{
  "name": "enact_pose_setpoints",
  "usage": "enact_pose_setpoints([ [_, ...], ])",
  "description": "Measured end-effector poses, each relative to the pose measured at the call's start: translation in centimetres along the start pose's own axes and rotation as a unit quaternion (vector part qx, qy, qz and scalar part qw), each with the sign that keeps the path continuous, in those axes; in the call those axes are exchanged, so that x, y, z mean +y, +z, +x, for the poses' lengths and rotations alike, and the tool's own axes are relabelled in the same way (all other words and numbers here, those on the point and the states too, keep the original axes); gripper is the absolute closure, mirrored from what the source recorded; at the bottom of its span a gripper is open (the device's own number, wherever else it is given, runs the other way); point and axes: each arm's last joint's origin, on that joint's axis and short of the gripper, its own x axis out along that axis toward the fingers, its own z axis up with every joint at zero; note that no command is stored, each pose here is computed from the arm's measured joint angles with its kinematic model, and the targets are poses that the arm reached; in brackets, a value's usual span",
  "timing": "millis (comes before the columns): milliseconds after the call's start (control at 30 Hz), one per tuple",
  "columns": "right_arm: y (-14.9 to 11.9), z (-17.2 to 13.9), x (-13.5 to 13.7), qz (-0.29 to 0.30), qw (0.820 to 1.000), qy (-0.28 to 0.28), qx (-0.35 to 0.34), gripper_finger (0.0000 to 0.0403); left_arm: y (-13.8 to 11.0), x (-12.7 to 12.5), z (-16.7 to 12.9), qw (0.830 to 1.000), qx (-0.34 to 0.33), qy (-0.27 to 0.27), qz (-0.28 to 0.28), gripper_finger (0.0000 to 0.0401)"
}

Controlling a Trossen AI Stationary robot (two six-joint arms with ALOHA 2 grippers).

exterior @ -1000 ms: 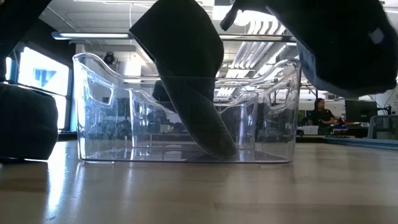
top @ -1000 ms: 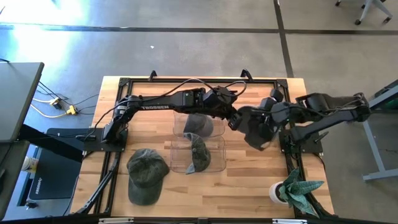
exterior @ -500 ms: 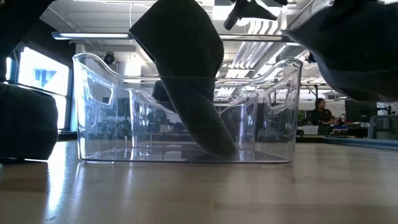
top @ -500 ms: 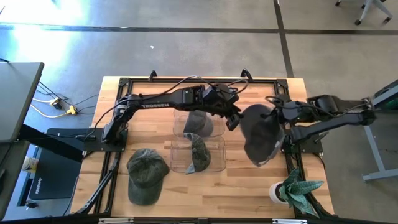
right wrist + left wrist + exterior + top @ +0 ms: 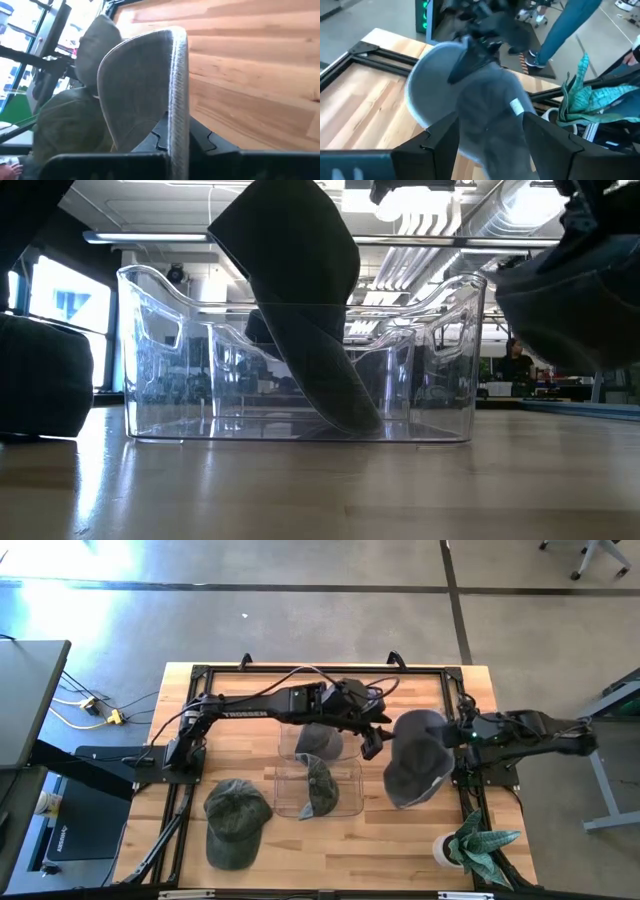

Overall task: Pick & Place hat
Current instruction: Put the gray cap into the top transparent bin

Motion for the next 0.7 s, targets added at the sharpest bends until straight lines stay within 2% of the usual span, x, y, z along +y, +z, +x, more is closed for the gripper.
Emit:
enact_pose_setpoints([
  [333, -3.3, 4.5, -4.0, 0.068, 0.996, -0.047, 0.020, 0.0397, 0.7, -3.2, -1.9, 0.994, -0.045, 0.008, 0.095, 0.0191],
  [467, -4.2, 5.9, -5.4, 0.091, 0.993, -0.066, 0.024, 0.0397, 0.5, -3.6, -2.0, 0.994, -0.044, 0.019, 0.100, 0.0190],
  [700, -5.1, 7.9, -6.9, 0.113, 0.991, -0.062, 0.034, 0.0382, 0.5, -3.5, -1.9, 0.995, -0.044, 0.021, 0.084, 0.0190],
])
